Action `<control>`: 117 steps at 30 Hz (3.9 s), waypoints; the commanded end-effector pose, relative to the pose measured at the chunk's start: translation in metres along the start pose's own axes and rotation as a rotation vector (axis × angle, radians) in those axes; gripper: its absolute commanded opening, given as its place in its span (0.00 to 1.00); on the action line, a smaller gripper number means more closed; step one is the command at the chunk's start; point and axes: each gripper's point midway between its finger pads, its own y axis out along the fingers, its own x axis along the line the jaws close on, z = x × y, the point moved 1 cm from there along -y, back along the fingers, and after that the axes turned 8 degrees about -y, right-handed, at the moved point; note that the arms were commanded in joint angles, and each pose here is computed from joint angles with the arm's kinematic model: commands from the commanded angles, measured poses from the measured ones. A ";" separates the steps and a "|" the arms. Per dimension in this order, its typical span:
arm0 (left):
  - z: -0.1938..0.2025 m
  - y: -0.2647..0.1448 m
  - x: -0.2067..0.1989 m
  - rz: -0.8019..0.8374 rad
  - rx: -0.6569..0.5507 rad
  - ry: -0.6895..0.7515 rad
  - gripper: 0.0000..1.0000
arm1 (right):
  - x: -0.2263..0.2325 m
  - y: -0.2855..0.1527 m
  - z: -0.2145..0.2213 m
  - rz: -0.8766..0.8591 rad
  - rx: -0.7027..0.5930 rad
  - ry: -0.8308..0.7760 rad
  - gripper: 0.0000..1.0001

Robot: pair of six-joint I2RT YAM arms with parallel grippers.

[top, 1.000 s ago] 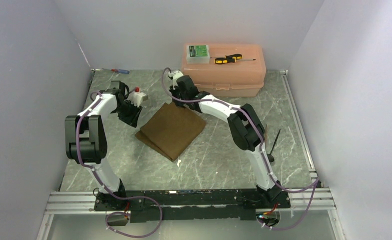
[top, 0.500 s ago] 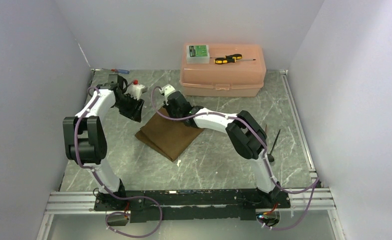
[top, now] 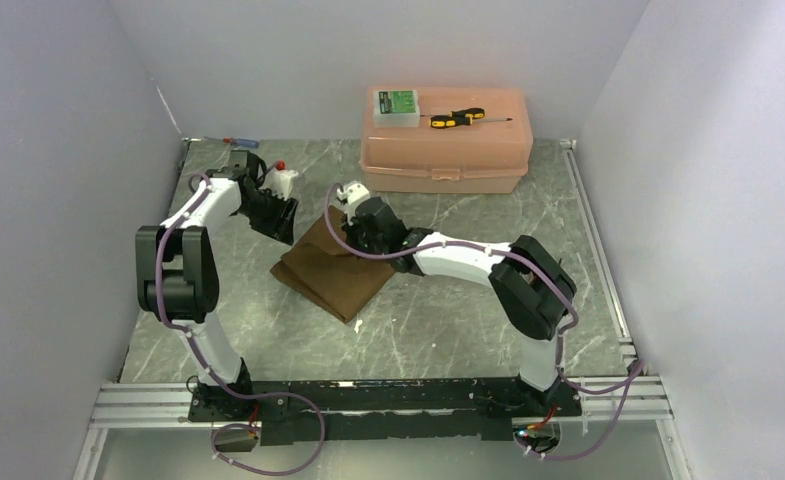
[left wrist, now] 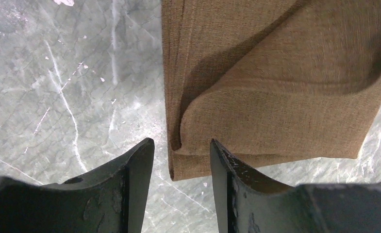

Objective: Fold the napkin into a case and place the utensils inside
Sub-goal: Fold the top corner of the square-folded napkin at the center of the board, then smooth out the upper triangle-folded napkin at the center of the board.

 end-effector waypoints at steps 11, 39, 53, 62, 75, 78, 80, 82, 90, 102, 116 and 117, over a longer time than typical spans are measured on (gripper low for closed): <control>-0.004 0.007 0.003 -0.030 -0.007 0.004 0.51 | 0.077 -0.027 0.063 -0.261 0.129 -0.008 0.00; 0.025 0.033 -0.002 -0.072 0.092 0.105 0.48 | 0.112 -0.058 0.087 -0.392 0.185 -0.054 0.34; 0.007 0.005 -0.020 -0.008 0.045 0.136 0.41 | -0.017 -0.092 0.053 -0.124 0.084 0.220 0.67; 0.004 0.002 -0.036 0.092 0.053 0.141 0.45 | -0.075 -0.096 0.092 0.100 0.236 0.385 0.71; 0.029 0.025 -0.018 0.037 0.106 0.181 0.44 | -0.062 -0.065 0.096 0.023 0.255 0.455 0.54; 0.028 0.031 -0.009 -0.003 0.102 0.179 0.41 | -0.065 -0.060 0.092 0.037 0.228 0.481 0.46; 0.028 0.034 -0.006 -0.012 0.101 0.175 0.38 | -0.065 -0.056 0.088 0.034 0.214 0.492 0.41; 0.028 0.036 -0.006 -0.009 0.098 0.171 0.37 | -0.065 -0.053 0.086 0.032 0.207 0.500 0.37; 0.034 0.040 -0.005 -0.009 0.104 0.176 0.35 | -0.073 -0.049 0.090 0.061 0.211 0.519 0.25; 0.035 0.041 -0.001 -0.034 0.104 0.189 0.16 | -0.085 -0.052 0.074 0.027 0.134 0.582 0.01; 0.039 0.026 -0.004 -0.041 0.109 0.217 0.03 | -0.079 -0.044 0.097 -0.009 0.196 0.619 0.10; 0.039 0.025 -0.004 -0.043 0.110 0.216 0.04 | -0.081 -0.046 0.099 0.002 0.197 0.618 0.12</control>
